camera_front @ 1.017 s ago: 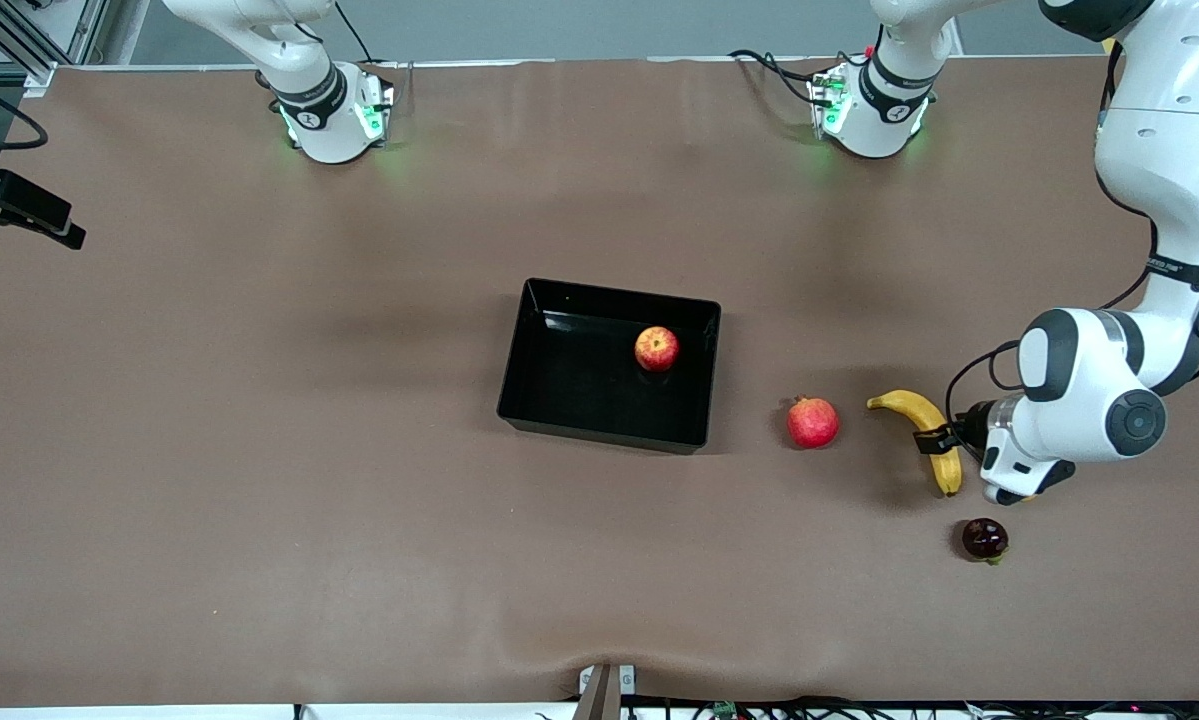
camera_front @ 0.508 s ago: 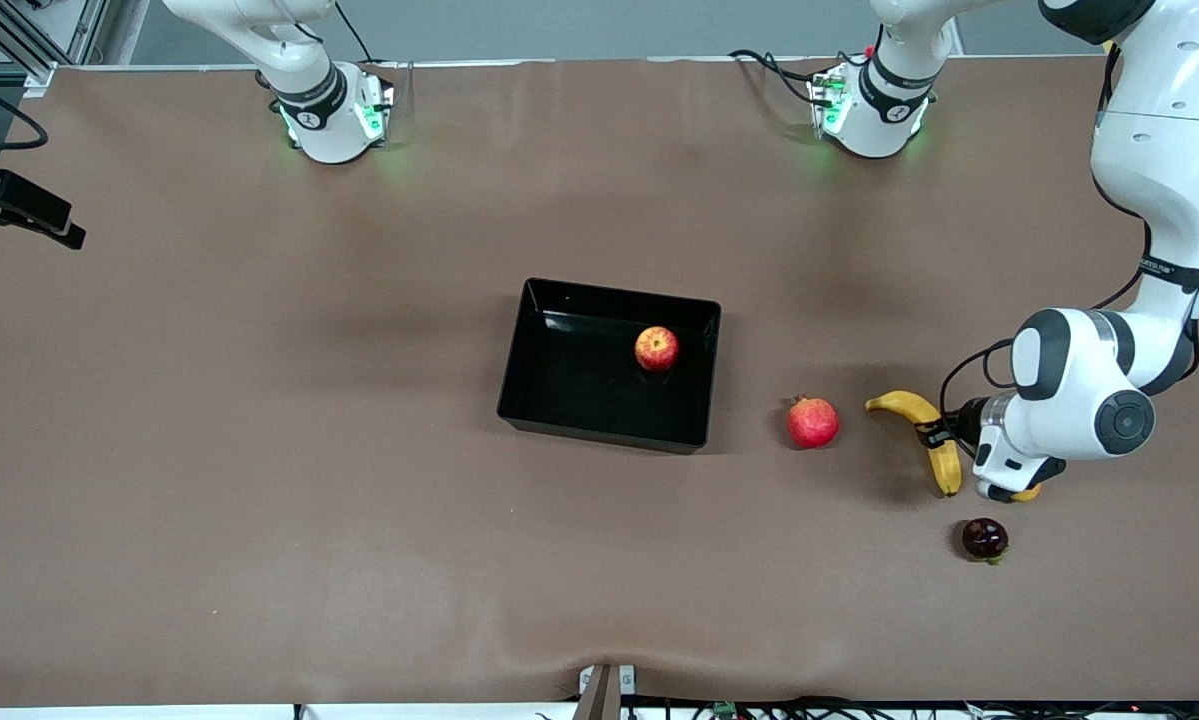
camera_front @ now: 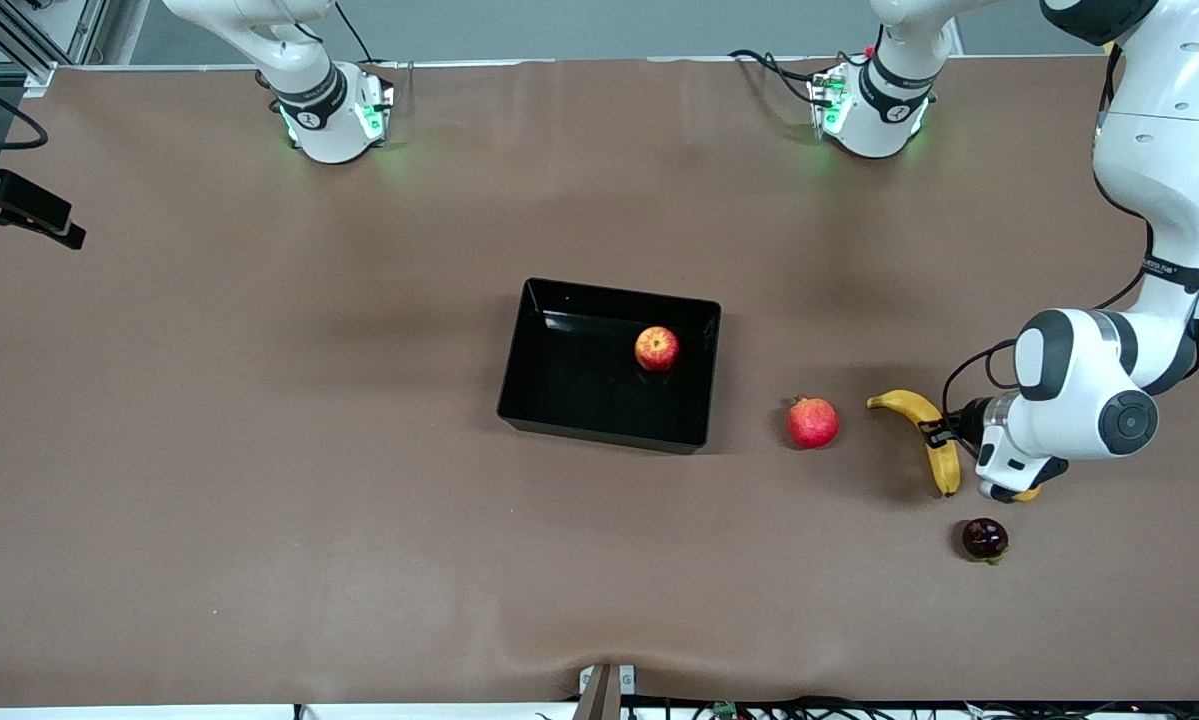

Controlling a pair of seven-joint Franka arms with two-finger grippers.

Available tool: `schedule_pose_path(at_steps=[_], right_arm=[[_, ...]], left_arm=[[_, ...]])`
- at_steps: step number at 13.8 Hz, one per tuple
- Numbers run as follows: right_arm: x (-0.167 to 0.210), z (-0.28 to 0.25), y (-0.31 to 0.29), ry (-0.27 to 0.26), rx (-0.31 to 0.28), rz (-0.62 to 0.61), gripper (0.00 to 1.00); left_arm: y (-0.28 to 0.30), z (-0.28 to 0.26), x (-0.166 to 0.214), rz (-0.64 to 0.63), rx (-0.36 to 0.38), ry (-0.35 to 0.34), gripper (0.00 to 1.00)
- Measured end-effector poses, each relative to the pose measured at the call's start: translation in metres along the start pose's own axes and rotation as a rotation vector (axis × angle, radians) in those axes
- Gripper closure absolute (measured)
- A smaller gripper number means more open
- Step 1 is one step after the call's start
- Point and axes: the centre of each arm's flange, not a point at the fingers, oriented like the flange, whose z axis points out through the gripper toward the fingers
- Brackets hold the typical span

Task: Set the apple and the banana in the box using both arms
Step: 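Lower the left gripper and close it around the banana, then carry the banana into the tray and open the left gripper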

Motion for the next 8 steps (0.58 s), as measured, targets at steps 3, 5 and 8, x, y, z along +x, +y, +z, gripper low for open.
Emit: schedule_pose_path(at_steps=[3, 5, 8], right_arm=[[0.000, 0.000, 0.000, 0.000, 0.000, 0.000, 0.00], [0.000, 0.000, 0.000, 0.000, 0.000, 0.000, 0.00], [0.000, 0.000, 0.000, 0.000, 0.000, 0.000, 0.00]], left_arm=[[0.013, -0.033, -0.003, 0.031, 0.004, 0.024, 0.63], [0.040, -0.075, -0.019, 0.072, 0.003, 0.033, 0.63], [0.109, -0.122, -0.060, 0.120, -0.015, 0.050, 0.63]])
